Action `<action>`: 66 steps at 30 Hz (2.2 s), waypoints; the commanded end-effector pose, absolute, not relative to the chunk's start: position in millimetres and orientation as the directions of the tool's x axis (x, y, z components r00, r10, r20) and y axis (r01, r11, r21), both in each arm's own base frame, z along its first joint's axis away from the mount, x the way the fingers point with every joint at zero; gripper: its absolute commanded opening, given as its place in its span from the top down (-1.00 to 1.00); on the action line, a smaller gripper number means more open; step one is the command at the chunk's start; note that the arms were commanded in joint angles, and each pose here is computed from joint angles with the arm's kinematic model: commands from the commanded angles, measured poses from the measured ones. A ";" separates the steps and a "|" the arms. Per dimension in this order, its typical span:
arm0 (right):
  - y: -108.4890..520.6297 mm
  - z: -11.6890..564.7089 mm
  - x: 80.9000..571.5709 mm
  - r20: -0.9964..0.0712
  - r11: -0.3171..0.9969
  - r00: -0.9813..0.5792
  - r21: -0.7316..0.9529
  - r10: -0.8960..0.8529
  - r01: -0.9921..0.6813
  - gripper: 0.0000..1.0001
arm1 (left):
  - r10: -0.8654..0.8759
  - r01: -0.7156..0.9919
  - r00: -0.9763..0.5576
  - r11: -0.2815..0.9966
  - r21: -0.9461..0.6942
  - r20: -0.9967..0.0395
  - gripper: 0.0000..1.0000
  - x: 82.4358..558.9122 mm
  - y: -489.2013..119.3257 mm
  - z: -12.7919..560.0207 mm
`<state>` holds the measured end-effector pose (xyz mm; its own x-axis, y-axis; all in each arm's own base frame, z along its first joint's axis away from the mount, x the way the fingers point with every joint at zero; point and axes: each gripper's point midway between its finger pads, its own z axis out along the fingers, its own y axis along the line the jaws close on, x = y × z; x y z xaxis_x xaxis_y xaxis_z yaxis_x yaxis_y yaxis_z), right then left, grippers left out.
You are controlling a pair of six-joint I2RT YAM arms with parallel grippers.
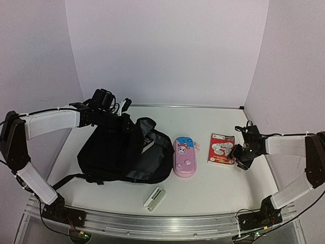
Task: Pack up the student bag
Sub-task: Pick up the book from the center of the board.
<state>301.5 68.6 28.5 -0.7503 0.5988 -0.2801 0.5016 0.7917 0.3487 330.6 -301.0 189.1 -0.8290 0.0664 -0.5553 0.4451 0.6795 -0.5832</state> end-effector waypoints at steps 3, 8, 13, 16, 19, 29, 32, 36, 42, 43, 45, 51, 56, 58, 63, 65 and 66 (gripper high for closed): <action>75.1 21.0 309.5 -0.276 0.789 -0.755 0.382 0.594 0.481 -0.15 | 0.033 0.453 -0.820 0.648 -0.612 -0.572 0.40 334.5 -304.3 195.6; 78.2 9.6 309.3 -0.252 0.786 -0.763 0.382 0.595 0.486 0.02 | 0.012 0.453 -0.809 0.649 -0.611 -0.587 -0.35 333.2 -301.0 204.2; 79.2 4.6 309.3 -0.244 0.781 -0.763 0.386 0.599 0.490 0.36 | -0.015 0.448 -0.789 0.669 -0.593 -0.614 -0.76 332.4 -292.6 217.1; 81.2 5.5 310.4 -0.241 0.775 -0.760 0.399 0.604 0.489 0.69 | -0.033 0.444 -0.774 0.685 -0.578 -0.633 -0.89 332.7 -286.2 227.4; 84.6 10.9 313.0 -0.241 0.764 -0.753 0.427 0.612 0.483 1.00 | -0.046 0.455 -0.755 0.683 -0.572 -0.655 -0.97 331.1 -283.3 240.4; 125.6 90.0 333.6 -0.232 0.634 -0.741 0.705 0.630 0.318 1.00 | -0.073 0.516 -0.736 0.582 -0.628 -0.673 -0.96 326.8 -298.5 271.4; 137.6 129.2 341.4 -0.237 0.561 -0.729 0.793 0.643 0.238 1.00 | -0.083 0.526 -0.752 0.523 -0.670 -0.655 -0.89 325.5 -309.3 275.3; 149.8 180.1 345.6 -0.247 0.484 -0.724 0.864 0.644 0.136 1.00 | -0.070 0.554 -0.758 0.456 -0.697 -0.648 -0.71 321.7 -327.2 280.8; 161.9 245.4 348.4 -0.287 0.413 -0.707 0.911 0.646 0.008 1.00 | -0.047 0.592 -0.758 0.370 -0.716 -0.650 -0.68 315.1 -355.6 292.6; 165.1 255.4 348.1 -0.295 0.403 -0.706 0.915 0.644 -0.015 1.00 | -0.046 0.596 -0.760 0.350 -0.723 -0.648 -0.69 313.8 -360.4 294.7; 172.2 273.5 348.2 -0.309 0.386 -0.704 0.921 0.640 -0.053 1.00 | -0.045 0.600 -0.766 0.310 -0.737 -0.642 -0.69 312.3 -370.3 298.9; 210.3 308.1 347.2 -0.356 0.367 -0.715 0.918 0.602 -0.148 1.00 | -0.028 0.550 -0.822 0.222 -0.805 -0.569 -0.74 309.9 -398.5 293.9; 245.9 323.5 349.2 -0.382 0.347 -0.722 0.915 0.577 -0.206 1.00 | -0.032 0.454 -0.883 0.190 -0.870 -0.468 -0.81 314.5 -408.8 276.4; 262.8 327.1 350.0 -0.388 0.336 -0.733 0.914 0.559 -0.227 1.00 | -0.036 0.434 -0.894 0.170 -0.885 -0.446 -0.82 314.8 -410.9 274.1; 293.2 328.9 352.6 -0.396 0.311 -0.752 0.913 0.527 -0.263 1.00 | -0.052 0.386 -0.917 0.146 -0.911 -0.396 -0.84 317.0 -413.6 267.0; 300.7 330.6 352.8 -0.399 0.301 -0.755 0.913 0.520 -0.275 1.00 | -0.054 0.367 -0.925 0.138 -0.920 -0.377 -0.84 317.7 -414.5 264.2; 303.5 331.1 352.8 -0.400 0.298 -0.756 0.913 0.518 -0.279 1.00 | -0.053 0.355 -0.930 0.137 -0.925 -0.364 -0.84 317.7 -415.3 261.9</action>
<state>343.1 288.9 265.9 -0.8211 0.4773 -0.3130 -0.1101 0.4055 0.9074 319.2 -411.1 250.5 -0.9228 -0.0443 -0.3827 0.3658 0.2106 -0.9066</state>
